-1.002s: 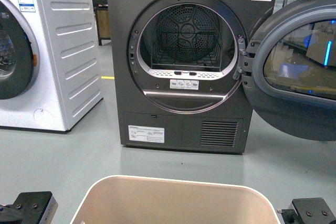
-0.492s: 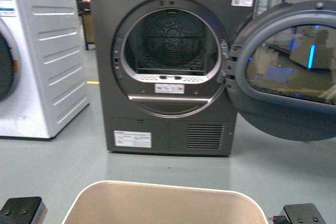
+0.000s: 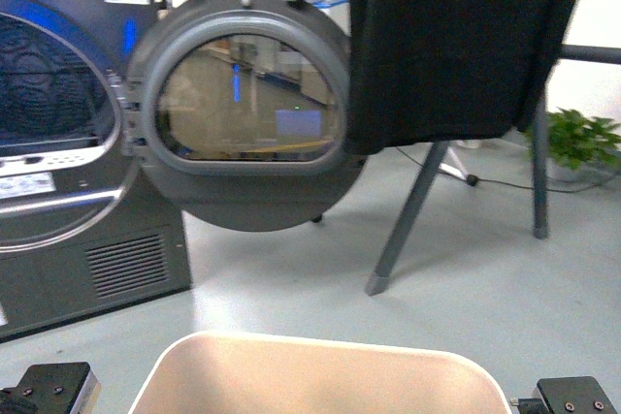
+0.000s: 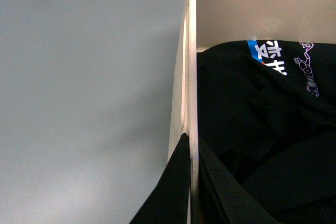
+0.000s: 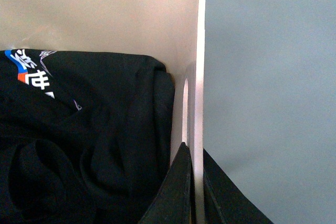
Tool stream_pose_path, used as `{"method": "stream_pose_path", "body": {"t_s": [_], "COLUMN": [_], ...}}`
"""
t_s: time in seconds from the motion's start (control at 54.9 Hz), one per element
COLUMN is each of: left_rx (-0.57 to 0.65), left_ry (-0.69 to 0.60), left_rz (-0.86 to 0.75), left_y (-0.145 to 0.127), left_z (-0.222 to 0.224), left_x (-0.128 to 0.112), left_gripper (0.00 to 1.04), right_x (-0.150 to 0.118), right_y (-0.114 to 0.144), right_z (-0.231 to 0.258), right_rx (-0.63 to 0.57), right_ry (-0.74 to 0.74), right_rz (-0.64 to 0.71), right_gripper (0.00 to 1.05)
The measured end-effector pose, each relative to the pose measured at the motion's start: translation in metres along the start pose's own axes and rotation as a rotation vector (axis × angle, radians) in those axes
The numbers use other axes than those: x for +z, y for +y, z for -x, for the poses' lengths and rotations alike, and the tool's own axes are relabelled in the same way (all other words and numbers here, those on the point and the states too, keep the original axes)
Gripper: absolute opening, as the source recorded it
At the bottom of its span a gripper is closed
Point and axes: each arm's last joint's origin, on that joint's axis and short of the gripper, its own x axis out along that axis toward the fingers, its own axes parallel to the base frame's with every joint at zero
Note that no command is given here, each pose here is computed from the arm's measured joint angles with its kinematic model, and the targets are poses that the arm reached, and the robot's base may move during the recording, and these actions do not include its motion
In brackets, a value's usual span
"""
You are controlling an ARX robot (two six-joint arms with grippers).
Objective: Move hamper under clothes hanger
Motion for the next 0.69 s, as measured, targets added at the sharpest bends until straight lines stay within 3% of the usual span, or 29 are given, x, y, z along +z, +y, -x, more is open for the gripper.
{"method": "stream_pose_path", "body": {"t_s": [0.692], "left_rx": [0.002], "left_ry": [0.000], "left_rz": [0.000], "left_y": [0.0004], "left_z": [0.0003], "left_x": [-0.0001], "left_gripper": [0.04], "right_x": [-0.0003], "right_y": [0.0007], "right_z": [0.0001], "right_rx": [0.004], "right_ry": [0.001], "right_rz": [0.002], "right_gripper": [0.03]}}
